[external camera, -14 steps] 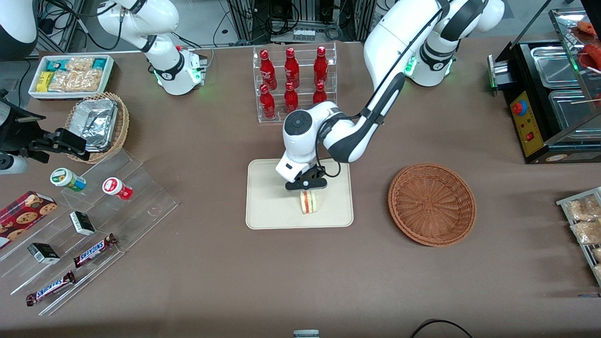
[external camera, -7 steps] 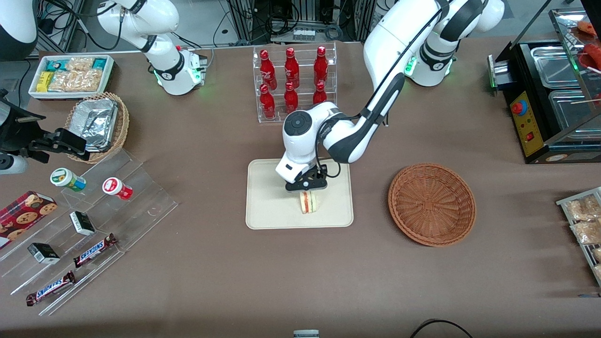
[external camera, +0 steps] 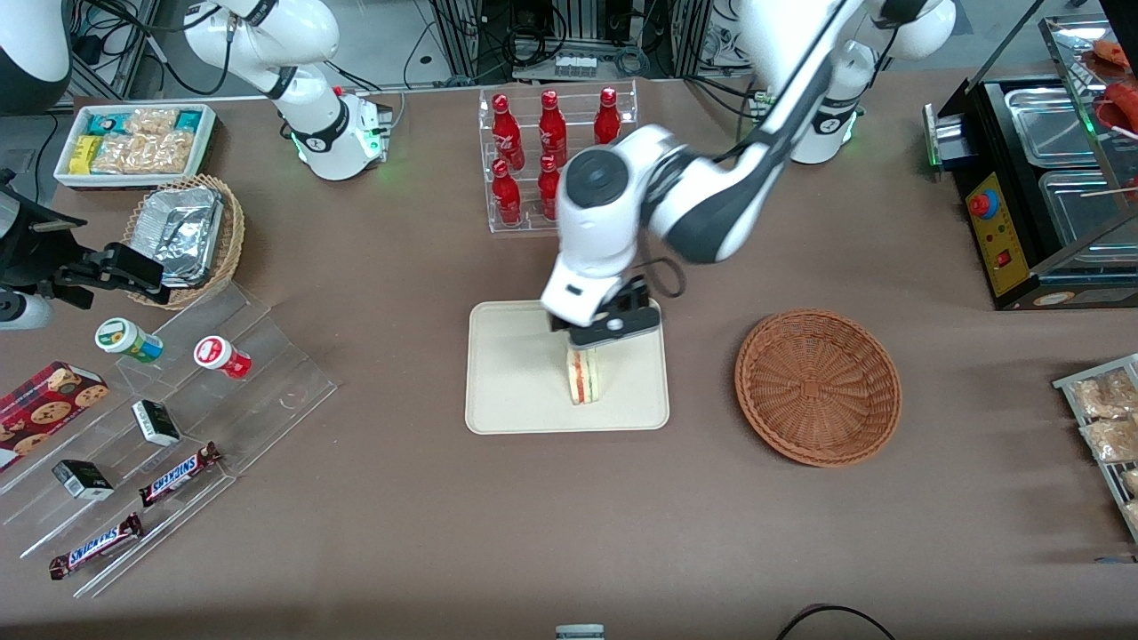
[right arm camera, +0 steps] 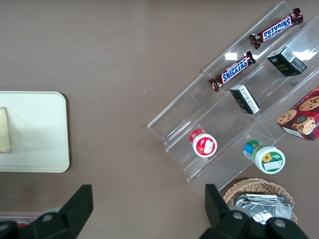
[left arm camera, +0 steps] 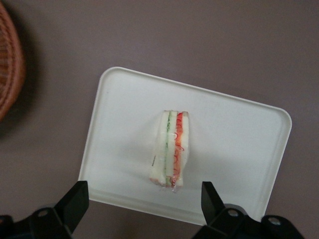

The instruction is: Place sandwich from basket to tray

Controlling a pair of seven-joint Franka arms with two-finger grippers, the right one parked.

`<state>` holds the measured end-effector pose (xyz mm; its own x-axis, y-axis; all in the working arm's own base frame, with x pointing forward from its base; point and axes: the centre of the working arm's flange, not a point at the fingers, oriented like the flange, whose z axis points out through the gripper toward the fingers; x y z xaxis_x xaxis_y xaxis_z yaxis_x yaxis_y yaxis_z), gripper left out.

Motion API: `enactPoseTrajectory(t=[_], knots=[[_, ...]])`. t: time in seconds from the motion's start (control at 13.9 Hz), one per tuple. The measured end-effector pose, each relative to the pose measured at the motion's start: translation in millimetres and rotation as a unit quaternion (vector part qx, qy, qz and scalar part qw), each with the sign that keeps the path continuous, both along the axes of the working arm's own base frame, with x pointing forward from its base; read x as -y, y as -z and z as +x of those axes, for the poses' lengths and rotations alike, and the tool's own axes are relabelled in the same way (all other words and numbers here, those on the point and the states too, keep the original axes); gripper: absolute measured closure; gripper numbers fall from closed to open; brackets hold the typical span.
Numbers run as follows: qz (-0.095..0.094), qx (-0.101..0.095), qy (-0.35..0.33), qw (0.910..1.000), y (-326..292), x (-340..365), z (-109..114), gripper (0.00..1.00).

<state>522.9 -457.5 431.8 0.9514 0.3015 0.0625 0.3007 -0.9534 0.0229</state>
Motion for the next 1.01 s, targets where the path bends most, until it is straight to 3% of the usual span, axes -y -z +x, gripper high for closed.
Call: enactPoseTrajectory(t=[0.36, 0.58, 1.01], knots=[[0.005, 0.006, -0.077, 0.9970, -115.9, -107.1, 16.4, 0.00], [0.010, 0.010, -0.084, 0.9964, -154.5, -178.7, 30.8, 0.00], [0.023, -0.028, -0.022, 0.9991, -192.3, -351.1, 65.1, 0.00]])
